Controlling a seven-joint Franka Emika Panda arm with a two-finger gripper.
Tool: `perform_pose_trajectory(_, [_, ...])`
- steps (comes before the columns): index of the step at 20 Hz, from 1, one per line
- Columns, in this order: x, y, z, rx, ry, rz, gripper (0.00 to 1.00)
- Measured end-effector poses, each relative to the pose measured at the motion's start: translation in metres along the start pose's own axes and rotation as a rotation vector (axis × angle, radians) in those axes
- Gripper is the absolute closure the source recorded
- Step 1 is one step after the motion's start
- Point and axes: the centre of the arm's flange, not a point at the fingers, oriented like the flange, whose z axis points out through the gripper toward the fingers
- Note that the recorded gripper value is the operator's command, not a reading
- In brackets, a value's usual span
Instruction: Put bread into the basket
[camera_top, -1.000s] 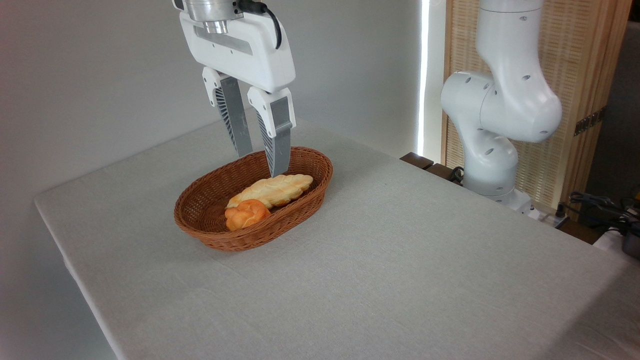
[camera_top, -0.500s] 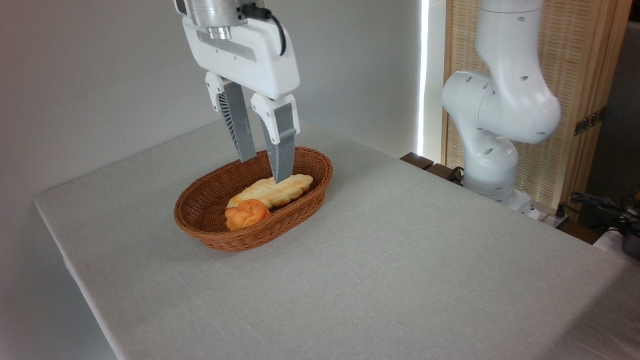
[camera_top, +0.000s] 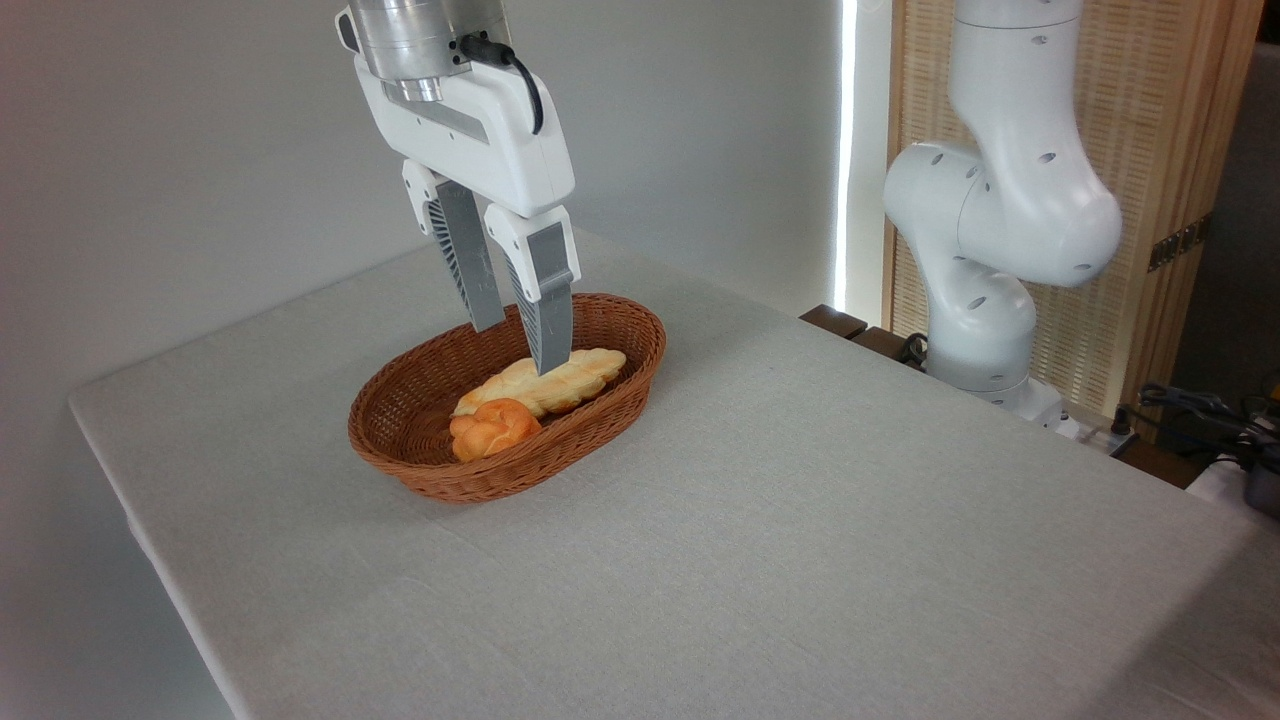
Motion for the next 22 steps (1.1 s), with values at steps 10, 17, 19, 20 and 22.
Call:
perform_pose_trajectory(10, [0.0001, -0.0026, -0.0041, 0.015, 0.016, -0.003, 0.0])
perform_pose_trajectory(17, [0.0015, -0.003, -0.0055, 0.017, 0.031, -0.024, 0.0])
perform_pose_trajectory(19, [0.0025, -0.002, -0.0056, 0.006, 0.043, -0.046, 0.0])
perform_pose_trajectory(20, [0.0027, -0.0019, -0.0057, 0.004, 0.044, -0.05, 0.0])
perform_pose_trajectory(22, [0.0029, -0.0018, -0.0057, 0.002, 0.047, -0.056, 0.0])
